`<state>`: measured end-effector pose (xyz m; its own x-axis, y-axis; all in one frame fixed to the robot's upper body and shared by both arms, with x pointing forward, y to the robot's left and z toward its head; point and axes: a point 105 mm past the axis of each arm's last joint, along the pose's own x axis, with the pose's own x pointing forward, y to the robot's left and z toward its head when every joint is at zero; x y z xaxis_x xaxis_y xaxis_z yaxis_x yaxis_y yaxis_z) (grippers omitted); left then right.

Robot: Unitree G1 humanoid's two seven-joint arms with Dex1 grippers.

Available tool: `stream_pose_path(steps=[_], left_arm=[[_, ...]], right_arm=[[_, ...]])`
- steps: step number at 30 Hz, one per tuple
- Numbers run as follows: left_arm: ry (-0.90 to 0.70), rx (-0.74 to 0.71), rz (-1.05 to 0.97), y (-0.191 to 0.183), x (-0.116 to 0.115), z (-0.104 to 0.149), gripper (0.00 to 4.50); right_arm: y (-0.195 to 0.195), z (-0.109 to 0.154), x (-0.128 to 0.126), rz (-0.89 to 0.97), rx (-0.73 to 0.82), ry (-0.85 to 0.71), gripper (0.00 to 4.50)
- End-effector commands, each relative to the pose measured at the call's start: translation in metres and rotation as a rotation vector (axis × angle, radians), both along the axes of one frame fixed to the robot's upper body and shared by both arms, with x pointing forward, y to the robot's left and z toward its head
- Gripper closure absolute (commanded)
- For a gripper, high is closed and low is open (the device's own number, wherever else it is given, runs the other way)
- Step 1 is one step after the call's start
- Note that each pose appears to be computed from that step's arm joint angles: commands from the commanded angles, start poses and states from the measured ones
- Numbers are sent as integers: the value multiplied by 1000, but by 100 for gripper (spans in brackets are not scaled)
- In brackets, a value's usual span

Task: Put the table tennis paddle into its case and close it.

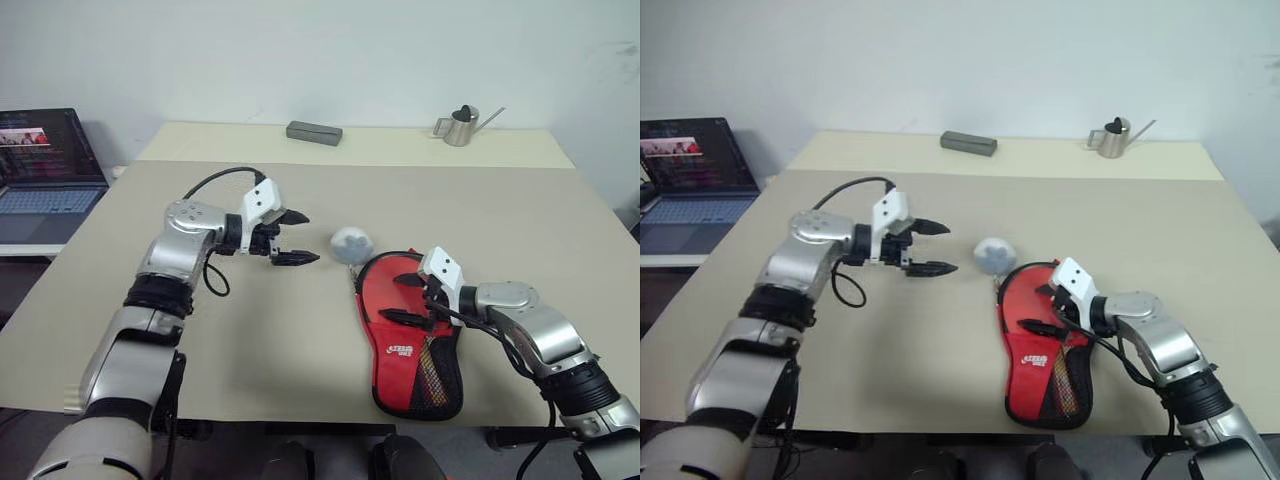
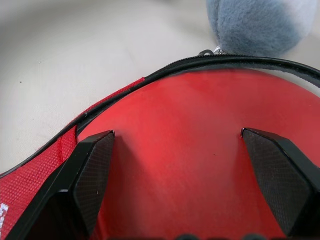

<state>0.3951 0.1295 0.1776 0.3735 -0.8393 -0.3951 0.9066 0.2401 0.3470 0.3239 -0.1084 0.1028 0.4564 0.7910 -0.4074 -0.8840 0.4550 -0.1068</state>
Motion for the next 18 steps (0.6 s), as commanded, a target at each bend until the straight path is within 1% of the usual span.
stream_pose_path(steps=[1, 5, 10, 18], left_arm=[[-66, 47, -52, -13, 6, 4, 0], [-91, 88, -84, -27, 12, -1, 0], [-143, 98, -61, -40, 23, 4, 0], [-151, 131, -80, -55, 24, -5, 0]], right_arm=[[0, -14, -7, -1, -13, 66, 7], [0, -14, -8, -3, -13, 69, 7], [-1, -14, -11, -7, -15, 75, 7], [-3, -14, -15, -15, -15, 83, 7]])
